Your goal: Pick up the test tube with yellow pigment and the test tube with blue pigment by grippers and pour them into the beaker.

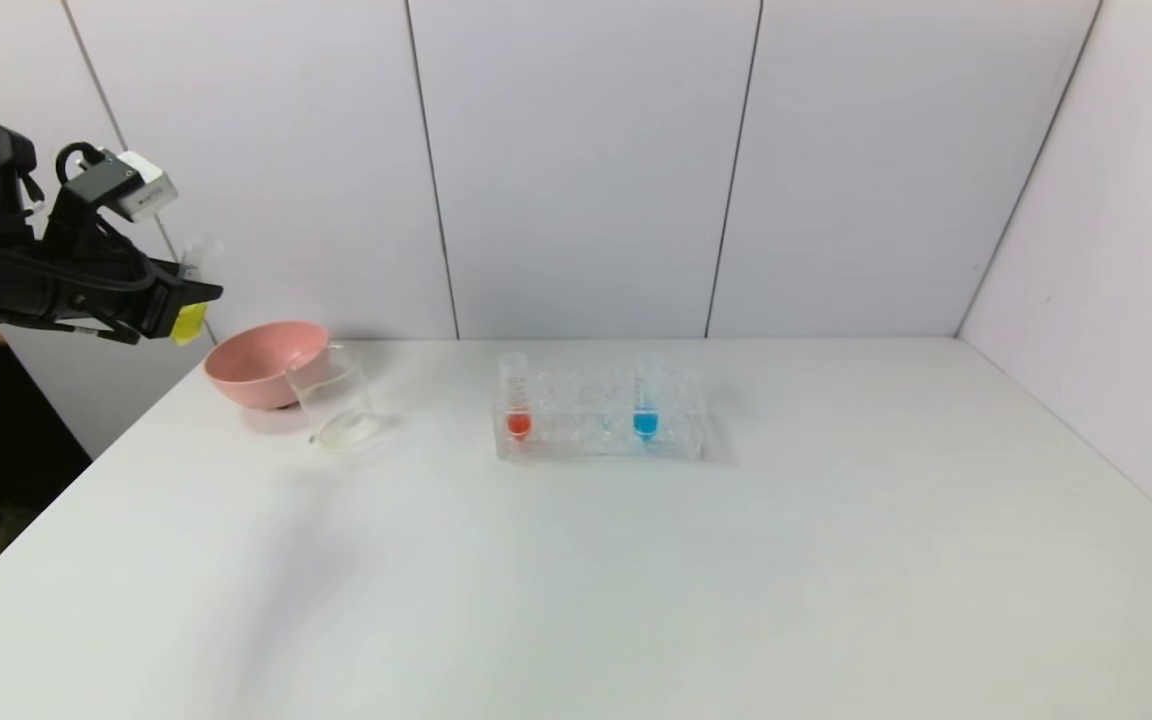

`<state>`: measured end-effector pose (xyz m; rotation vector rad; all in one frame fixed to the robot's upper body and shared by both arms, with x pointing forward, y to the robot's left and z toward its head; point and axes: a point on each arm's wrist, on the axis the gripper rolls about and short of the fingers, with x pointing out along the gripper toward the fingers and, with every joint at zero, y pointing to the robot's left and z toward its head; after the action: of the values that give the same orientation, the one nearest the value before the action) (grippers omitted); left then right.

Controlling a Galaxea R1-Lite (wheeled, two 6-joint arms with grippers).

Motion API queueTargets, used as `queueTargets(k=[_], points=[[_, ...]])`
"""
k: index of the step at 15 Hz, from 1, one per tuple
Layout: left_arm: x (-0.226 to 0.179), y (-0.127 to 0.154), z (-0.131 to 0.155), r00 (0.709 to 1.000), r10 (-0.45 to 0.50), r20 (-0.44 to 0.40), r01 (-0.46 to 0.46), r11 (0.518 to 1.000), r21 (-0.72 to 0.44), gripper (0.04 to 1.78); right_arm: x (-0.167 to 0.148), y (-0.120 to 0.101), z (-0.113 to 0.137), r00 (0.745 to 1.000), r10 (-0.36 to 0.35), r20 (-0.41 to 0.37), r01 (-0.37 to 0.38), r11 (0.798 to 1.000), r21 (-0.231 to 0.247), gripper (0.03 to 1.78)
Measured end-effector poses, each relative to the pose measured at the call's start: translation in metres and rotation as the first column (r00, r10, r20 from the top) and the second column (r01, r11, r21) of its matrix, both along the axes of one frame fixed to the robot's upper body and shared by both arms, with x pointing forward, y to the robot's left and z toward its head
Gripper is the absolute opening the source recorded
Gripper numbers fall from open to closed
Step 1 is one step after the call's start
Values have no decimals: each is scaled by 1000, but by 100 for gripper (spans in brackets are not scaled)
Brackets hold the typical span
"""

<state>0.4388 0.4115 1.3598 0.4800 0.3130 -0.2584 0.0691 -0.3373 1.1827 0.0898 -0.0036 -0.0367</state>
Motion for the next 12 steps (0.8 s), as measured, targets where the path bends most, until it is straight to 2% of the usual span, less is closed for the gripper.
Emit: queueTargets(k=[3,6,12], points=[[0,-1,-3,998,-40,-57,42,998,35,44,0,0,0,1000,0,0,0,1000,0,177],[-3,0,8,991,-86,-106,97,990,102,44,0,0,0,1000,0,0,0,1000,0,177],[4,6,26,971,-163,-172,205,942,265,44,0,0,0,1000,0,0,0,1000,0,177]])
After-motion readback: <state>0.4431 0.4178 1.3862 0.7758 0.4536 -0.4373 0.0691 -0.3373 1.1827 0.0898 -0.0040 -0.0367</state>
